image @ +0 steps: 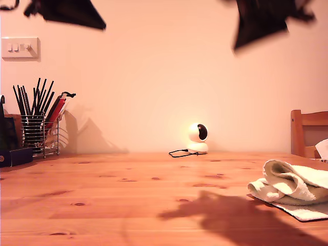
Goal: Fold the tea towel in front of you. After folding it, place it to the right side.
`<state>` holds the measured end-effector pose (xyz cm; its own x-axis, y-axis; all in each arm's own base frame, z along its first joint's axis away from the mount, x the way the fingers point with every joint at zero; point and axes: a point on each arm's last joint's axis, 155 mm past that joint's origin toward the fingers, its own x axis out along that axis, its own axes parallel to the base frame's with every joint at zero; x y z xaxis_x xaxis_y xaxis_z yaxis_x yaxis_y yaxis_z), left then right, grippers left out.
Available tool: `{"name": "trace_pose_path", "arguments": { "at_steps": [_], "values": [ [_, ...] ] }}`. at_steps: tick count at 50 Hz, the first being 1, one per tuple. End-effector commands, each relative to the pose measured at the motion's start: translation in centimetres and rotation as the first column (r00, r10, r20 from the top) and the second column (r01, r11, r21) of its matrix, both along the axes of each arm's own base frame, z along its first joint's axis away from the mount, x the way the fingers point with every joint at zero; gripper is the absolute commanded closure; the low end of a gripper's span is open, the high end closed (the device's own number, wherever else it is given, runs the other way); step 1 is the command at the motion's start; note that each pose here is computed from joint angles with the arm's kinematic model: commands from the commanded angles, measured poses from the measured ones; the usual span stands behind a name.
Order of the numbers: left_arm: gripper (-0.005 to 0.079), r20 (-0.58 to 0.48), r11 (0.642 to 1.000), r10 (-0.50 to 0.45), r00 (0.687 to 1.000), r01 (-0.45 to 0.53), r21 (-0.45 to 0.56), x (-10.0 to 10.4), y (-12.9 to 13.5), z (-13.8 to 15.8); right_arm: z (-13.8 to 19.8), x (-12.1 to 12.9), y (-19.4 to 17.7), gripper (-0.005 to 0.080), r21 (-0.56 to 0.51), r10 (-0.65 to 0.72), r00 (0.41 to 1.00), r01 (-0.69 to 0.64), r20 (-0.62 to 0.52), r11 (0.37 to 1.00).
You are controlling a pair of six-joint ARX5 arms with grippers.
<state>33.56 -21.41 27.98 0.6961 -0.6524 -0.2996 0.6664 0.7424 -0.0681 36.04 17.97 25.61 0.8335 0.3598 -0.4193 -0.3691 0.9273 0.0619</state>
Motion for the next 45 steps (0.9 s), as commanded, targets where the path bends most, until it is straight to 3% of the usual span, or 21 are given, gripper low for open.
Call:
{"name": "trace_pose_path", "arguments": {
  "at_steps": [1,18,37,45],
  "values": [
    [0.0764,0.030,1.000,0.000,1.000,0.000,-0.007,-0.4,0.1,0.6,0.3,-0.5,0.7,0.0763,-0.005,0.030,0.999,-0.030,0.029,1.000],
    [0.0764,0.173,0.997,0.052,0.984,-0.041,-0.068,-3.2,2.3,3.5,4.1,-3.9,2.5,0.0763,0.072,0.111,0.966,-0.131,0.231,0.989],
    [0.0764,0.320,0.987,0.080,0.944,-0.031,-0.156,-8.9,4.0,4.6,7.0,-9.8,3.9,0.0763,0.079,0.182,0.841,-0.257,0.510,0.963],
    [0.0764,0.333,0.986,0.064,0.941,-0.008,-0.167,-10.1,4.0,5.1,8.7,-11.3,3.7,0.0763,0.095,0.166,0.798,-0.269,0.579,0.959]
  ]
}}
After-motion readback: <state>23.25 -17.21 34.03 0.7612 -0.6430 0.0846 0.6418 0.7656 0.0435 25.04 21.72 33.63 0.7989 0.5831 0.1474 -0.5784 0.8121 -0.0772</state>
